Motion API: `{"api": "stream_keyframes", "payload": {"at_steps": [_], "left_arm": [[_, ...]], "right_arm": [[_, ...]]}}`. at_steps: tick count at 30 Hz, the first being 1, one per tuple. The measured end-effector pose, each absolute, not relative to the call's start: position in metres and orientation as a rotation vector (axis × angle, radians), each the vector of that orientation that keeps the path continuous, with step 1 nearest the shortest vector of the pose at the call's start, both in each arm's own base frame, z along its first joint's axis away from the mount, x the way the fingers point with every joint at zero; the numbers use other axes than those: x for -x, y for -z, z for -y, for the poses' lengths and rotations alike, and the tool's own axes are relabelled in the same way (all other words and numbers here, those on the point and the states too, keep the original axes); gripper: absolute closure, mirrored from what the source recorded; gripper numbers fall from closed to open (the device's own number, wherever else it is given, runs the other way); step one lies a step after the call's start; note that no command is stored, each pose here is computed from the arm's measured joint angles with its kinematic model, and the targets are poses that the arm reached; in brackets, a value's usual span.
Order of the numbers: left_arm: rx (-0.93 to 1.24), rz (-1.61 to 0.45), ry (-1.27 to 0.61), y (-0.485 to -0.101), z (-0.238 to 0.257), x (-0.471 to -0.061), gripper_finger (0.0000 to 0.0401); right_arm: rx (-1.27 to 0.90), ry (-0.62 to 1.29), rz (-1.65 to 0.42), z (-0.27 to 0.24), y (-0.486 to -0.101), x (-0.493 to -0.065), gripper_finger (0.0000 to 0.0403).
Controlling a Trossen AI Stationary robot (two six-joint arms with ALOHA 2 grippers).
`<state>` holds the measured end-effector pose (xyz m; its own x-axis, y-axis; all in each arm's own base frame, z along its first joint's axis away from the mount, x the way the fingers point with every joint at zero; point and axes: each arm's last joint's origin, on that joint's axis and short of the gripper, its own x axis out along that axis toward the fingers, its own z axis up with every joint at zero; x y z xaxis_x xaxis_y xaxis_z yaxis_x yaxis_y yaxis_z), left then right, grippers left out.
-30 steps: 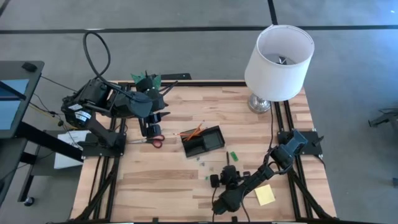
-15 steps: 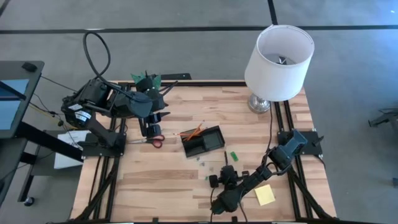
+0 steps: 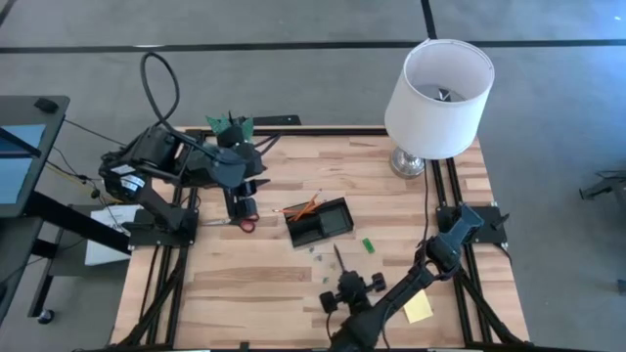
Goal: Pick and place office supplies into organizer
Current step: Put the black pen into the black desk organizer
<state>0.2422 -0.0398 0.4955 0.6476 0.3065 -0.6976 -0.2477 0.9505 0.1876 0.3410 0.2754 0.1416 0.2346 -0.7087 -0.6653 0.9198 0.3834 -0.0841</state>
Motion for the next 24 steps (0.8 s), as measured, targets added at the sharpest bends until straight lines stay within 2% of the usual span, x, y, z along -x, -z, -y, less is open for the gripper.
{"api": "stream_keyframes", "payload": {"at_steps": [6,14,19,24], "left_arm": [[-0.080,-0.826,-0.320,-0.491,0.040,-0.245,0.0279],[-0.076,-0.825,-0.322,-0.491,0.040,-0.245,0.0279],[-0.073,-0.826,-0.319,-0.491,0.040,-0.245,0.0279],[-0.047,-0.837,-0.277,-0.491,0.042,-0.245,0.0279]], "right_arm": [[-0.272,1.012,-0.634,-0.279,-0.175,-0.358,0.0373],[-0.164,0.901,-0.687,-0.267,-0.216,-0.383,0.0382],[-0.130,0.884,-0.753,-0.244,-0.237,-0.389,0.0373],[-0.107,0.842,-0.837,-0.216,-0.266,-0.393,0.0383]]}}
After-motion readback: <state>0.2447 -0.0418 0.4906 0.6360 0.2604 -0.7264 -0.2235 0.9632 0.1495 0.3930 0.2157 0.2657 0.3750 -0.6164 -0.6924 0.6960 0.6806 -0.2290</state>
